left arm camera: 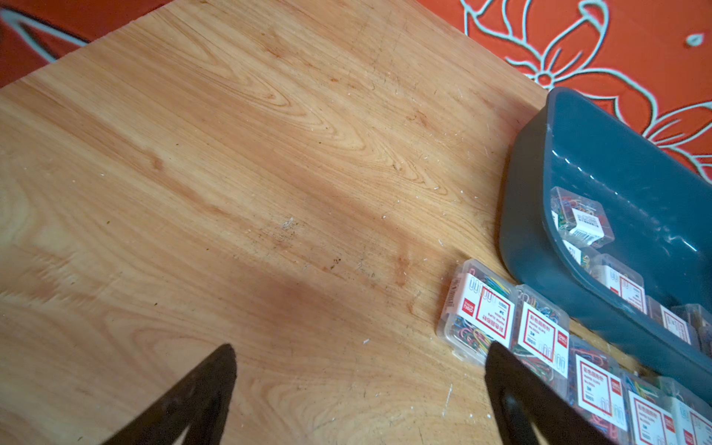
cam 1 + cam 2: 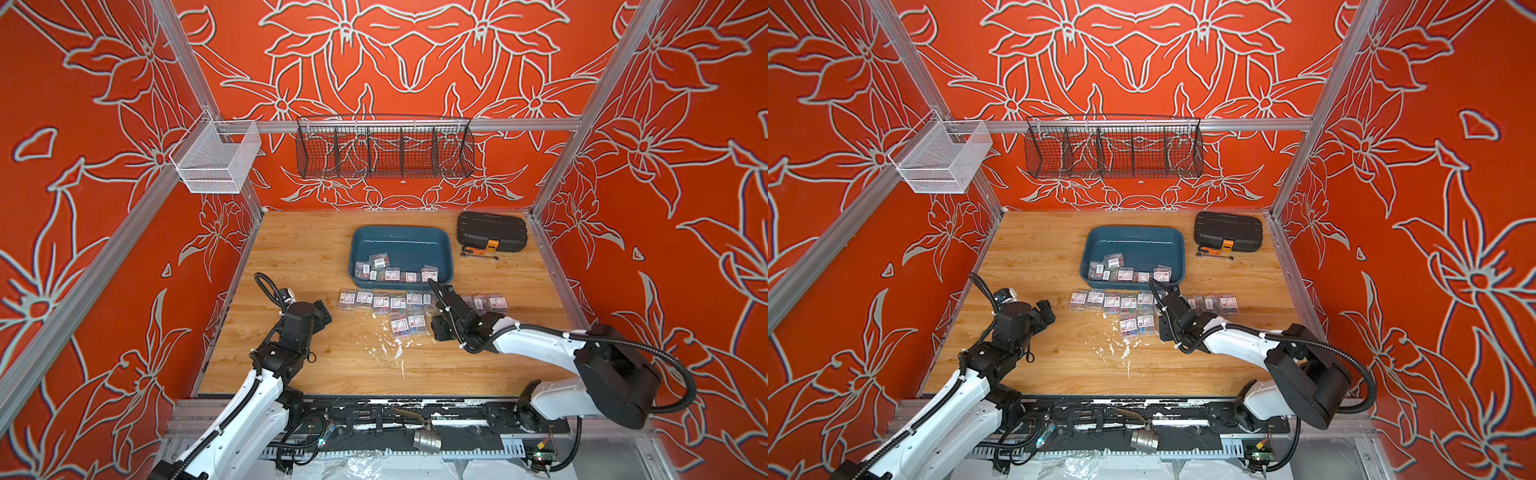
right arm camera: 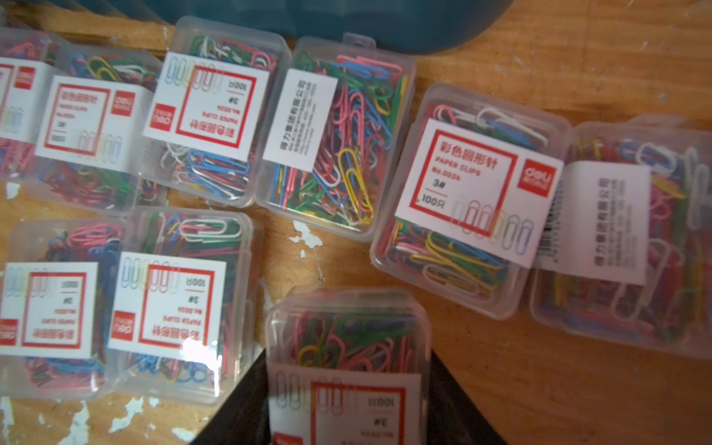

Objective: Take the paper clips out of the storage box
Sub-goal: Place the boxed paper clips at the center of the board.

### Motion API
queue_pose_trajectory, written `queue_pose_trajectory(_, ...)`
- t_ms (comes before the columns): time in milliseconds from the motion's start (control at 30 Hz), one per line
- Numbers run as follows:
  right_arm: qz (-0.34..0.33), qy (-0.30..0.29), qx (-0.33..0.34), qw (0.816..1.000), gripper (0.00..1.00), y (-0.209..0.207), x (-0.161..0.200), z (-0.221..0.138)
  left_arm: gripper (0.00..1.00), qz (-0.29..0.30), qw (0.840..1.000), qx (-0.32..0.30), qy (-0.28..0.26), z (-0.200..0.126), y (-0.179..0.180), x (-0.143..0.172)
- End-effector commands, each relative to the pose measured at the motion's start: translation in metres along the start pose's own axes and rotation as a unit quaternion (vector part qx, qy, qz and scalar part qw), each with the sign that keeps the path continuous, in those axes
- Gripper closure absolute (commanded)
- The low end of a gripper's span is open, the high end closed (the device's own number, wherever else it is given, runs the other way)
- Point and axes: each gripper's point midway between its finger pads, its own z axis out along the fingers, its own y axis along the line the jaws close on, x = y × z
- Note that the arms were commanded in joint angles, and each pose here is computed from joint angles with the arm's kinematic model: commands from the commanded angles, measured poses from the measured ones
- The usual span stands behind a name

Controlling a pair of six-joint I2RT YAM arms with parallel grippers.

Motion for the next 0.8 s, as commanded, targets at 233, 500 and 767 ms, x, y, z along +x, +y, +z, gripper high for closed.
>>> queue_pose_trajectory(233,0.019,0.002,-0.008,1.000,0.55,0.008,-0.002,0.000,0.02,-0.012,1.000,-0.007,-0.008,-0.001,0.004,-0.002)
queue_pose_trajectory(500,0.085,0.030,0.000,0.996,0.42,0.011,0.005,0.012,0.02,-0.015,1.000,-0.008,-0.010,-0.002,0.005,-0.003)
queue_pose_trajectory(767,0.116,0.031,-0.037,0.992,0.35,0.023,0.007,0.015,0.02,-0.016,1.000,-0.005,-0.011,-0.003,0.006,-0.002)
